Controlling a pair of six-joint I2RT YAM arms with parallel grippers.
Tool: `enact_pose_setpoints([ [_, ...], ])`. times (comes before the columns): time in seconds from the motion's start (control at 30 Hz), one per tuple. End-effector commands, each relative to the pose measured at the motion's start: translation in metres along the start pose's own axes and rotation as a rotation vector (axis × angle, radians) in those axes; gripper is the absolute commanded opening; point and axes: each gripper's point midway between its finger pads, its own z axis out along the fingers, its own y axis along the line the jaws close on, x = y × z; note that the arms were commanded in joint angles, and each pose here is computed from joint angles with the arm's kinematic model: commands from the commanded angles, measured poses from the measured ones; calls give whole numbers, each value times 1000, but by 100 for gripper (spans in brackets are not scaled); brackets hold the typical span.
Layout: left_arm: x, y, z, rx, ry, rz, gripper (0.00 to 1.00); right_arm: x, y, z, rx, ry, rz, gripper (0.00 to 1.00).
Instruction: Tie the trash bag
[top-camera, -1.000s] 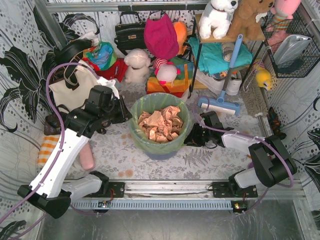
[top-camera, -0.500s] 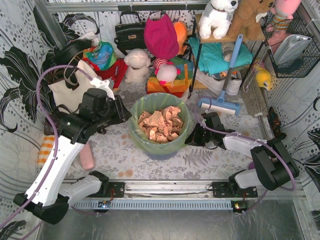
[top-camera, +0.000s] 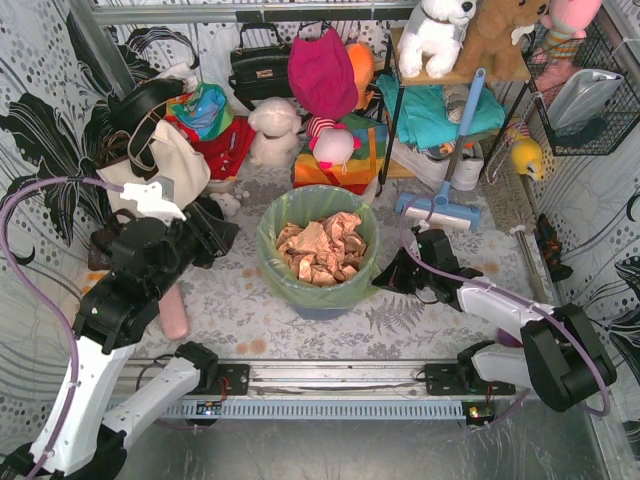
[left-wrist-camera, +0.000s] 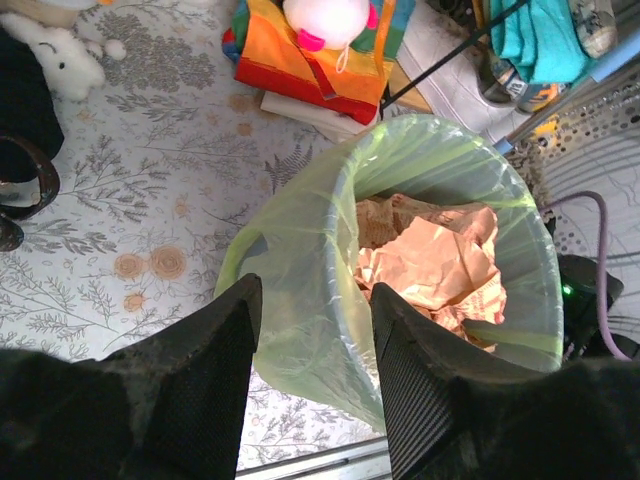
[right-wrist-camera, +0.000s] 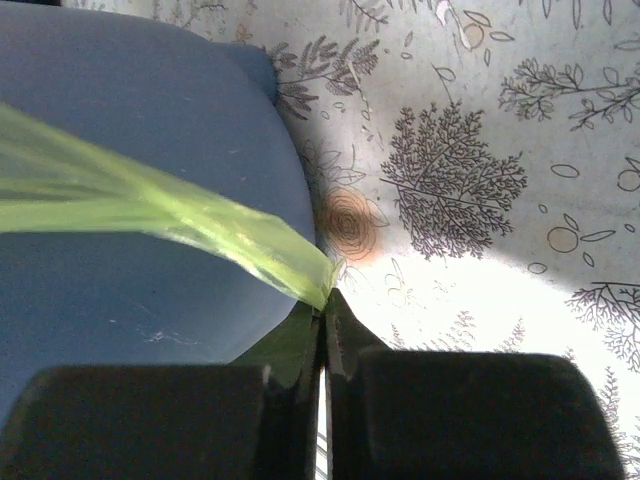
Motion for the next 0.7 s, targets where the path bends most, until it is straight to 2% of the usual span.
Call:
enact_pose_setpoints([
  [0.0, -11, 7, 4, -25, -102, -58, 57, -8, 9, -5, -26, -45, -33, 0],
  [0.3, 3, 48, -2, -125, -203, -123, 57, -20, 22, -14, -30, -81, -94, 0],
  [0.53, 50, 88, 12, -276, -93, -148, 56, -25, 19, -25, -9, -130, -113, 0],
  [0.67, 81, 100, 22, -306, -11, -178, 57, -25, 19, -29, -17, -151, -98, 0],
])
